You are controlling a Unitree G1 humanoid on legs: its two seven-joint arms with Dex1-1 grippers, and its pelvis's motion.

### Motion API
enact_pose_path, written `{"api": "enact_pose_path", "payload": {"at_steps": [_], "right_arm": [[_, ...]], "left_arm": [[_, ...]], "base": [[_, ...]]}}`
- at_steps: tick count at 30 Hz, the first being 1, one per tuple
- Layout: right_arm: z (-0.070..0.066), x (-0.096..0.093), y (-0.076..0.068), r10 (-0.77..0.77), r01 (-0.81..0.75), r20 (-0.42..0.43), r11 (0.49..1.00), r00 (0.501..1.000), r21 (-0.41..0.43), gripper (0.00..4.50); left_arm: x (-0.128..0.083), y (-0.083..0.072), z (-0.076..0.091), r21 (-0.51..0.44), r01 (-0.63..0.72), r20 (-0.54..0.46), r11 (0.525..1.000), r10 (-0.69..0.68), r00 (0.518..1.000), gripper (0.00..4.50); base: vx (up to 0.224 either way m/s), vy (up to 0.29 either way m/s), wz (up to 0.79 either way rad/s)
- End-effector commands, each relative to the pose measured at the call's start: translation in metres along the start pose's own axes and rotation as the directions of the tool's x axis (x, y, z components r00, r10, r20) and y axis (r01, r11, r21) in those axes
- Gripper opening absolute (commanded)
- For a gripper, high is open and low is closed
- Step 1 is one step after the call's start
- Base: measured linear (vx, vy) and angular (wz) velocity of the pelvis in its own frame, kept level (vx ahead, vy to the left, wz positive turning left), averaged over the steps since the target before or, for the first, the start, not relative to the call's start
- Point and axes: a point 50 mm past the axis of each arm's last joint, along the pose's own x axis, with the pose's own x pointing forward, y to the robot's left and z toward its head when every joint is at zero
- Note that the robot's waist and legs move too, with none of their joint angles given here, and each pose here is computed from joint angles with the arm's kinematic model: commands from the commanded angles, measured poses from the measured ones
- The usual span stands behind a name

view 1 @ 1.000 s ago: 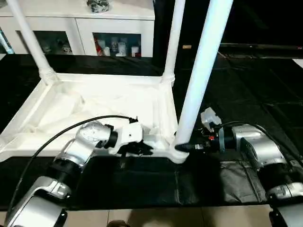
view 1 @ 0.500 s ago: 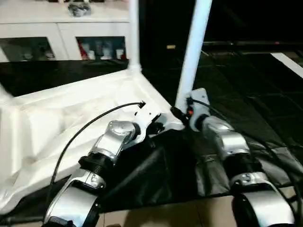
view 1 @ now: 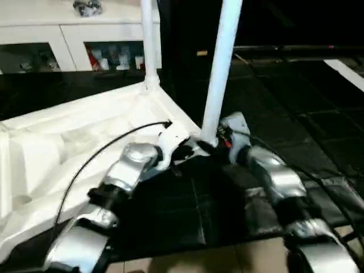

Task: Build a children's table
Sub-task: Rotate leg to tighten

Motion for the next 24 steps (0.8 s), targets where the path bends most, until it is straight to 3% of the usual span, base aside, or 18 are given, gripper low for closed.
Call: {"api": "enact_pose_path", "payload": {"at_steps": [1,5,9,13,19,24], "right_arm": [[0.006,-0.011,0.004,0.152,-0.152,0.012,0.988,0.988,-0.038,4.12],[0.009,-0.032,-0.004,0.219,-0.219,-0.003,0.973,0.976,-0.074,4.43],[0.012,-0.04,-0.008,0.243,-0.242,-0.006,0.966,0.97,-0.089,4.43],[0.016,-0.057,-0.013,0.349,-0.354,-0.058,0.926,0.935,-0.13,4.43],[0.013,-0.051,-0.01,0.41,-0.423,-0.108,0.894,0.906,-0.146,4.43],[0.013,-0.047,-0.006,0.461,-0.473,-0.11,0.871,0.881,-0.132,4.06]], "left_arm": [[-0.01,0.005,0.007,0.084,0.048,0.031,0.995,-0.051,0.998,0.0],[-0.019,0.003,0.004,0.132,0.142,0.019,0.981,-0.146,0.989,0.0],[-0.023,0.001,0.001,0.162,0.199,0.003,0.967,-0.202,0.979,0.0],[-0.032,-0.006,-0.005,0.236,0.337,-0.054,0.911,-0.334,0.941,0.0],[-0.035,-0.018,-0.01,0.282,0.459,-0.089,0.842,-0.454,0.887,0.0],[-0.035,-0.022,-0.011,0.293,0.495,-0.099,0.818,-0.489,0.867,0.0]], "base": [[0.0,0.0,0.0],[0.0,0.0,0.0],[0.0,0.0,0.0],[0.0,0.0,0.0],[0.0,0.0,0.0],[0.0,0.0,0.0]]}}
